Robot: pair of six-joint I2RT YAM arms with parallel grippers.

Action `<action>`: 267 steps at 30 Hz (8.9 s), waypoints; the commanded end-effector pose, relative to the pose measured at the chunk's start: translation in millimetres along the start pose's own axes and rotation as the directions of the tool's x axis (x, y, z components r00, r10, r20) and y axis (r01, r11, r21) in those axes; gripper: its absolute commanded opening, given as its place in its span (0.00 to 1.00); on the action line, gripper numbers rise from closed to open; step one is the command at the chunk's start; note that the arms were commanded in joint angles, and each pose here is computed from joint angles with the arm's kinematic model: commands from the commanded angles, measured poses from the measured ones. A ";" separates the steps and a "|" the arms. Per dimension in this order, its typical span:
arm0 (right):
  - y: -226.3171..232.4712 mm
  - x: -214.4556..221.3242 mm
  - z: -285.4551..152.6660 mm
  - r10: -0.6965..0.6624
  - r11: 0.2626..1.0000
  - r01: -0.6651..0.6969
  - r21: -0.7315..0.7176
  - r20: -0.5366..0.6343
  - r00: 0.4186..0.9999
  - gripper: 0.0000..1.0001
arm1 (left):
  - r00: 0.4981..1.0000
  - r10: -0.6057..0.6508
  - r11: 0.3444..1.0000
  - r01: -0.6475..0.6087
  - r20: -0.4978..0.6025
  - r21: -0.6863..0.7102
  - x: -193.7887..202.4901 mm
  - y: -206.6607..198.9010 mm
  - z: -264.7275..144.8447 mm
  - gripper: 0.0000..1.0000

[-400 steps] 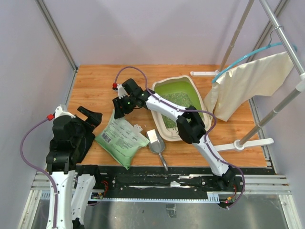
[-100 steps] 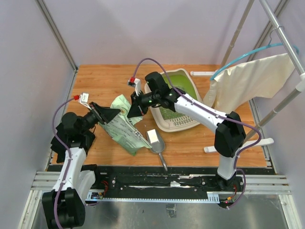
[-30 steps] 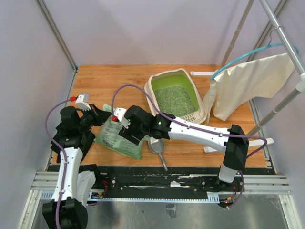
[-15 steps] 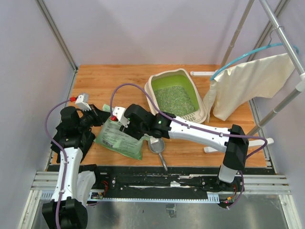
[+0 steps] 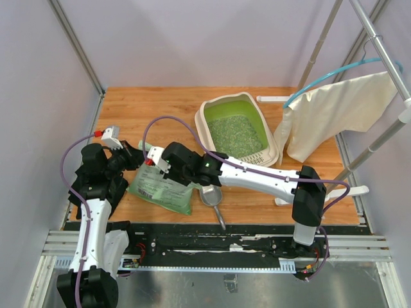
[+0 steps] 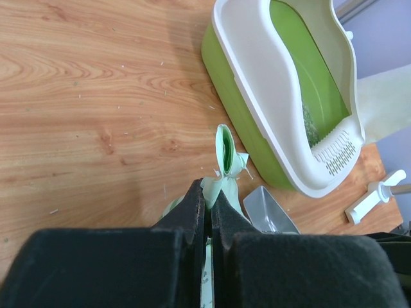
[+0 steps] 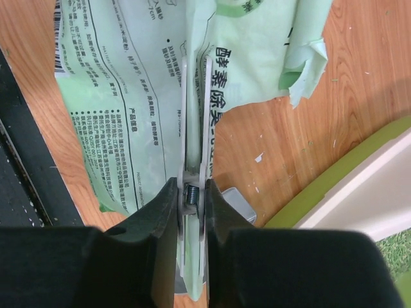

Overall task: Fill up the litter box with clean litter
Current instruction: Remove the clamp from the cat litter bag, then place the clamp at the center of the board, then open the cat litter bag at the center of the board.

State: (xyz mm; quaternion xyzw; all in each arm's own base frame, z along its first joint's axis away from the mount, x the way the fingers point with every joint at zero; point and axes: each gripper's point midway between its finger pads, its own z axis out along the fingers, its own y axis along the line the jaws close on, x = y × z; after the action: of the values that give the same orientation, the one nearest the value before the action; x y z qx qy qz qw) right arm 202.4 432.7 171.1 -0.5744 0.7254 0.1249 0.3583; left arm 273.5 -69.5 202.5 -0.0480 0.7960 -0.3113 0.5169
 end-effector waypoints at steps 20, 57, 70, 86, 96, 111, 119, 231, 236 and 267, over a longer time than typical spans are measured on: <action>-23.2 61.9 -101.6 0.257 0.943 -0.260 0.207 0.043 0.965 0.06 | 0.981 0.112 0.989 -0.126 0.160 0.080 -45.6 -34.3 -13.3 0.00; -43.4 162.2 -130.1 0.568 0.811 -0.572 0.123 0.071 0.820 0.73 | 0.958 0.145 0.953 -0.202 0.248 0.224 -50.5 -67.9 -27.0 0.00; -64.8 -31.0 -78.9 0.337 0.934 -0.252 -0.253 0.389 0.857 0.98 | 0.946 0.157 0.876 -0.266 0.283 0.402 -42.7 -99.5 -38.8 0.00; -47.5 -75.2 -24.7 0.428 0.773 -0.151 -0.616 0.331 0.841 0.11 | 0.924 0.212 0.900 -0.311 0.317 0.306 -56.8 -87.8 -33.5 0.01; -66.9 -77.7 -37.9 0.319 0.866 -0.150 -0.477 0.296 0.900 0.01 | 0.873 0.392 0.896 -0.434 0.292 0.093 -80.8 -67.6 -36.7 0.58; -25.3 -111.1 -56.4 -0.011 0.870 0.188 -0.456 0.364 0.931 0.01 | 0.668 0.690 0.618 -0.745 0.280 0.252 -73.3 -105.3 -55.1 0.76; -9.8 -111.6 -77.6 -0.055 0.831 0.277 -0.483 0.423 0.904 0.01 | 0.556 0.804 0.457 -0.803 0.208 0.383 -55.4 -104.2 -58.8 0.78; -111.8 -34.2 -25.8 0.419 0.885 -0.452 0.110 0.236 0.877 0.01 | 0.420 0.742 0.500 -0.866 0.522 -0.015 -54.4 -95.6 -70.8 0.01; -96.8 -47.6 -42.4 0.425 0.903 -0.429 -0.039 0.246 0.871 0.17 | 0.436 0.766 0.523 -0.850 0.472 -0.065 -55.0 -78.5 -65.8 0.00; 34.2 143.9 -56.2 0.669 0.740 -0.672 0.018 -0.108 0.735 0.82 | 0.532 0.823 0.491 -0.842 0.200 0.223 20.4 -51.3 -51.5 0.01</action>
State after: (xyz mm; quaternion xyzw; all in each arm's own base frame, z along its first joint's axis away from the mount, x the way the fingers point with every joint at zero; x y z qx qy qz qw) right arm 134.3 279.8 81.9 -0.2674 0.9248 0.1805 0.2016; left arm 223.8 -89.7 242.5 0.3769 0.6288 -0.1183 0.6698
